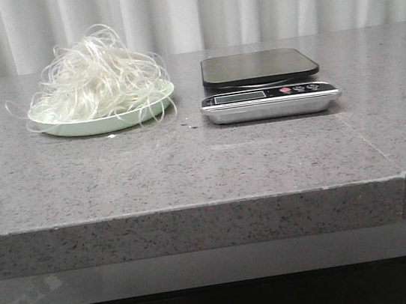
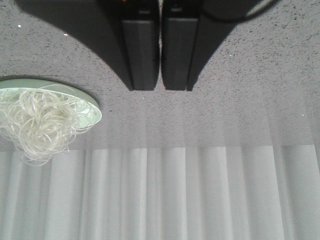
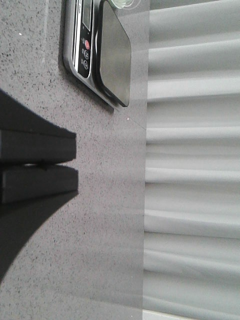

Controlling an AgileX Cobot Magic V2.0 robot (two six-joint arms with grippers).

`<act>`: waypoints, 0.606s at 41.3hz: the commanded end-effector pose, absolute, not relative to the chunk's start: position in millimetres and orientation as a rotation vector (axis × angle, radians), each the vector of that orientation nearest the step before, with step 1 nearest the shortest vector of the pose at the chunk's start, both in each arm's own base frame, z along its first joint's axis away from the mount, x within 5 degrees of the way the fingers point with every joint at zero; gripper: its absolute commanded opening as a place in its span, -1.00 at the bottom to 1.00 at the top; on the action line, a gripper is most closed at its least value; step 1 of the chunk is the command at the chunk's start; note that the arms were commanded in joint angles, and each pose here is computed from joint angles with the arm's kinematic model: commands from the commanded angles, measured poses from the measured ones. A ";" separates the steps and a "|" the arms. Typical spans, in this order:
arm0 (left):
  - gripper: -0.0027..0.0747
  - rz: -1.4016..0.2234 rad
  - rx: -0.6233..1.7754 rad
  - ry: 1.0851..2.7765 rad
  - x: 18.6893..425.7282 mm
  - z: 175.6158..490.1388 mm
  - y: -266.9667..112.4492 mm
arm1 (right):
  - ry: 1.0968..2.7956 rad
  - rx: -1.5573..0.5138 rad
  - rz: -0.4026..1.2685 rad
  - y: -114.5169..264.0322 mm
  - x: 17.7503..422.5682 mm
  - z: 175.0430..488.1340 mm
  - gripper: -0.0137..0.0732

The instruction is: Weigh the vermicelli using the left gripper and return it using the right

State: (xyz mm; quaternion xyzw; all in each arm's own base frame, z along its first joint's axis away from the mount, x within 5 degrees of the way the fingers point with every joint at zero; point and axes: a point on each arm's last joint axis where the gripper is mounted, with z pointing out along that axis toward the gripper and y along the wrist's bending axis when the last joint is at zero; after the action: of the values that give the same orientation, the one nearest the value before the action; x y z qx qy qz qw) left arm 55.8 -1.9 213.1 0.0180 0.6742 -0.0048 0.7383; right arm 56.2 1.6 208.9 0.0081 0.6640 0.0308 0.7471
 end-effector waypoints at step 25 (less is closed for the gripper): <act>-0.56 -0.013 0.038 1.205 11.4 346.4 -0.9 | 1.443 0.008 0.042 0.3 30.1 342.2 -0.32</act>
State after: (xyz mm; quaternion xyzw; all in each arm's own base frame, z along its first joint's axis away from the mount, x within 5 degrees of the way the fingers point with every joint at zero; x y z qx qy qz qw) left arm 22.4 -1.2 314.0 0.0194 0.5936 -0.0049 0.8045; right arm 29.2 0.8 313.8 0.0082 0.6670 0.0307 0.7444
